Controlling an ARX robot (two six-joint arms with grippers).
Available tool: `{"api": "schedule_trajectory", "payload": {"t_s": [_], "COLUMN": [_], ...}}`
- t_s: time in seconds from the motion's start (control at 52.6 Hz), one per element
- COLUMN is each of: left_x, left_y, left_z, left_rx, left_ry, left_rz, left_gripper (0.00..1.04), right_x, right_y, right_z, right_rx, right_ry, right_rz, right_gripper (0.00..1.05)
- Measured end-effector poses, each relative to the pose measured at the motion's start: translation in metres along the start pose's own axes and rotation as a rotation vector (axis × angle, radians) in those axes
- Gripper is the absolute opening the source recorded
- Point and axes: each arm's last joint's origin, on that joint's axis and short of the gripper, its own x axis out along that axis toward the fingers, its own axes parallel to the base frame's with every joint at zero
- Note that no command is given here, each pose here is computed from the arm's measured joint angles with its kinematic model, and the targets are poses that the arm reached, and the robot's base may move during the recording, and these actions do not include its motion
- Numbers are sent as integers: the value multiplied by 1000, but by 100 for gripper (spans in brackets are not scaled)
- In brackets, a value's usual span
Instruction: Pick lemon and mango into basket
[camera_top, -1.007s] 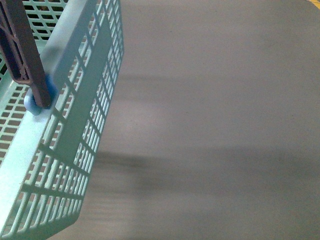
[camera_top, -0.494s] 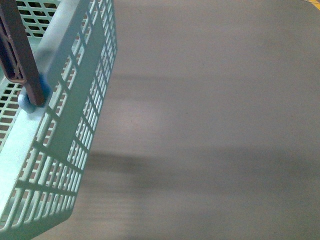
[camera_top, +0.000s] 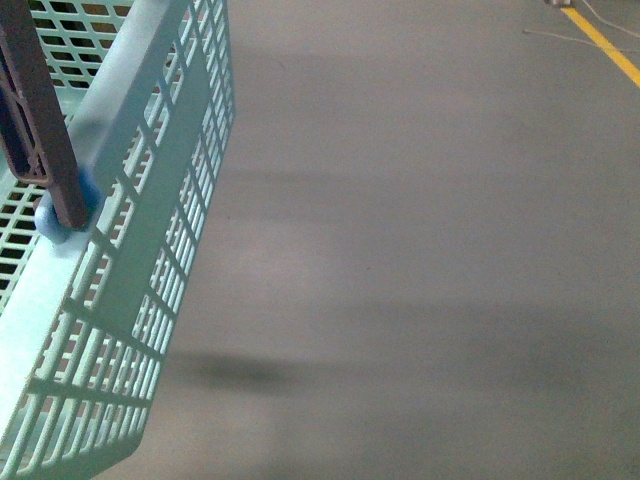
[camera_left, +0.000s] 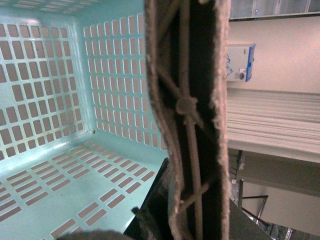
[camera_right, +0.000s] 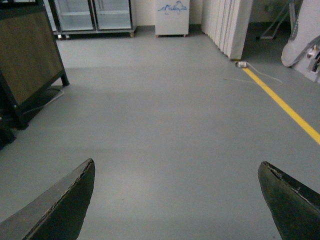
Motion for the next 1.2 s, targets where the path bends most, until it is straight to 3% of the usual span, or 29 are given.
{"api": "schedule_trajectory", "payload": {"t_s": [1.197], "left_x": [0], "left_y": [0], "left_z": [0], "left_rx": [0], "left_ry": [0], "left_rz": [0], "left_gripper": [6], "right_x": [0], "right_y": [0], "right_z": [0], "right_rx": [0], "right_ry": [0], "right_rz": [1], "right_gripper": [96]}}
